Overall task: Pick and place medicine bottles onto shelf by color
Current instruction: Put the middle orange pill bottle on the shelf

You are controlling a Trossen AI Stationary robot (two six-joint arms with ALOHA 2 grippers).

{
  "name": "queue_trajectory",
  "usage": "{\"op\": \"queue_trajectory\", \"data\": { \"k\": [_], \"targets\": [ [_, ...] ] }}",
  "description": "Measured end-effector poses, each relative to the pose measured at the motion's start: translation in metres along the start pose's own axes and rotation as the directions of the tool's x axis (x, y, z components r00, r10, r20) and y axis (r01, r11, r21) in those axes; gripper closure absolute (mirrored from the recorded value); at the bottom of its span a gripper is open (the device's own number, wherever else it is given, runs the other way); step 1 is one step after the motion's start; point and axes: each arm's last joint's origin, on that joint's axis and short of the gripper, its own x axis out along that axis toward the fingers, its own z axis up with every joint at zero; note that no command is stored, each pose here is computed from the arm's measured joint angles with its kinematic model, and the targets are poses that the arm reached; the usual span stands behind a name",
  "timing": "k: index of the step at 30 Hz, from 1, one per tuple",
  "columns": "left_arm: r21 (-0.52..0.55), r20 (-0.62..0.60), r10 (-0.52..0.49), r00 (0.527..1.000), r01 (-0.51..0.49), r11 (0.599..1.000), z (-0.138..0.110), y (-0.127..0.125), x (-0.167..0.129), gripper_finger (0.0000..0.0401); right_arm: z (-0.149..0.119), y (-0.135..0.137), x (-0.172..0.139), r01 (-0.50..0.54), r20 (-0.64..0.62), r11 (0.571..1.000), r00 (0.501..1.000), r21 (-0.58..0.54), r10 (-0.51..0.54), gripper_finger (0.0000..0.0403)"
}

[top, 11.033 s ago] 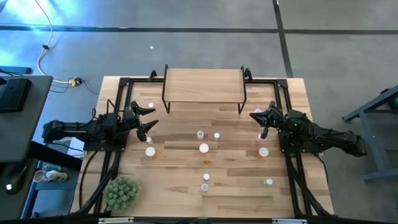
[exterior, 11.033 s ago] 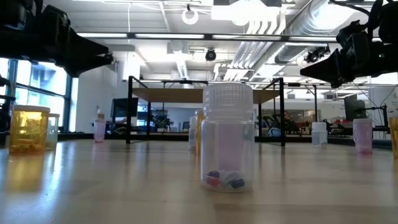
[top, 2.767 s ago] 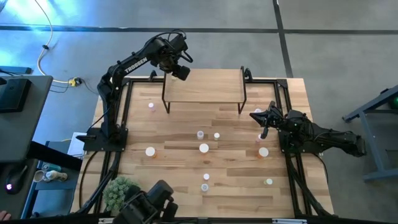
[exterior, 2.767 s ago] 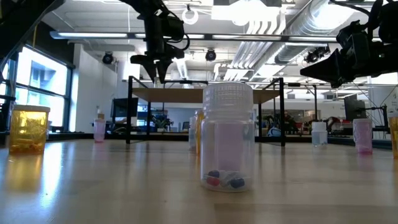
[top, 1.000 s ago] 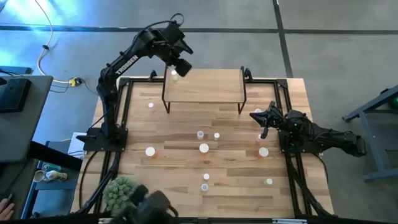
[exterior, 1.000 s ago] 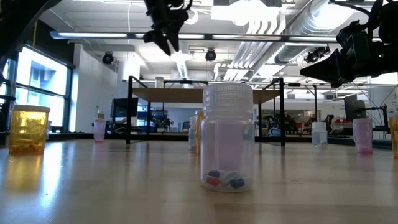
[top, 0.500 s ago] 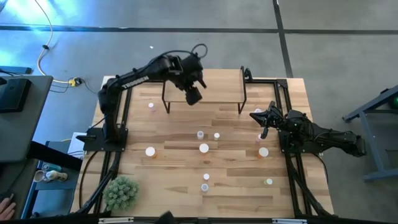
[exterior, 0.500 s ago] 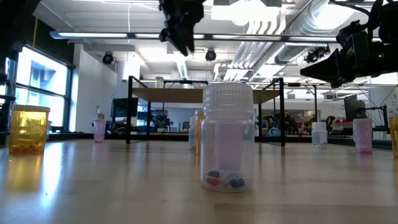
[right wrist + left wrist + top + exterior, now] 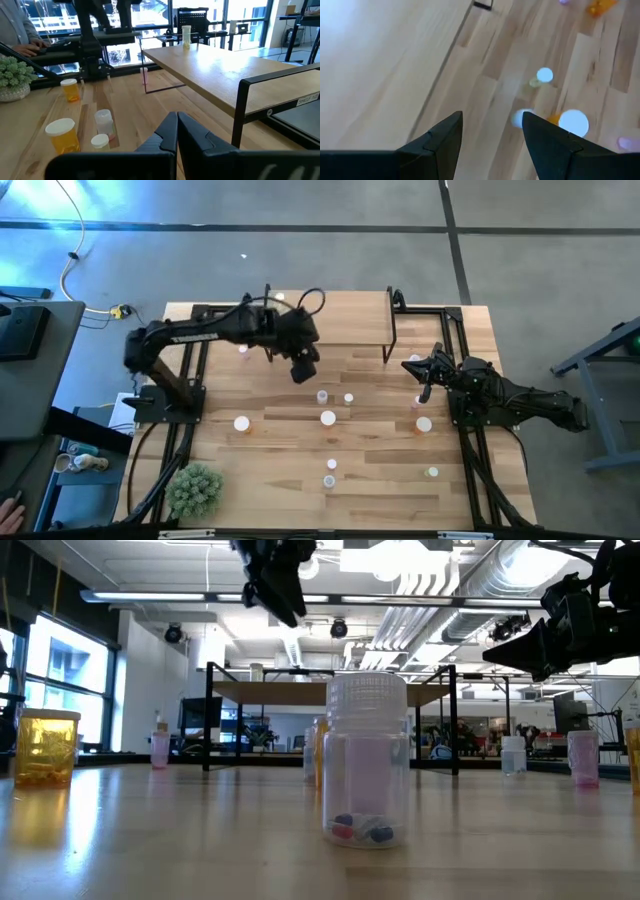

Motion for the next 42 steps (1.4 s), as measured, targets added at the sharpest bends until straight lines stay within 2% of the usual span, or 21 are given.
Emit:
{"op": "queue_trajectory", "data": {
  "k": [10,20,25,31,38,42],
  "targets": [
    [0.018,0.116,-0.074,0.99,0.072,0.997,-0.06,-0.017,0.018,0.0204,0.0,0.0,0.0,0.0,0.0,1.0,1.0,0.0,0.0,0.04],
    [0.072,0.186,-0.141,0.973,0.129,0.989,-0.102,-0.034,0.017,0.0204,0.0,0.0,0.0,0.0,-0.002,1.0,1.0,0.0,0.0,0.04],
    [0.085,0.198,-0.151,0.968,0.136,0.987,-0.124,-0.033,0.02,0.0204,0.0,0.0,0.0,0.0,-0.001,1.0,1.0,0.0,0.0,0.04],
    [0.042,0.229,-0.135,0.964,0.129,0.991,-0.142,-0.025,0.023,0.0204,0.0,0.0,0.0,0.0,0.0,1.0,1.0,0.003,0.0,0.04],
    [0.021,0.296,-0.154,0.943,0.155,0.988,-0.155,-0.02,0.021,0.0204,0.0,0.0,0.0,0.011,0.002,0.989,1.0,0.145,-0.012,0.04],
    [0.019,0.314,-0.158,0.936,0.16,0.987,-0.163,-0.018,0.023,0.0204,0.001,-0.001,0.0,0.031,0.008,0.983,0.999,0.183,-0.033,0.04]
  ]
}}
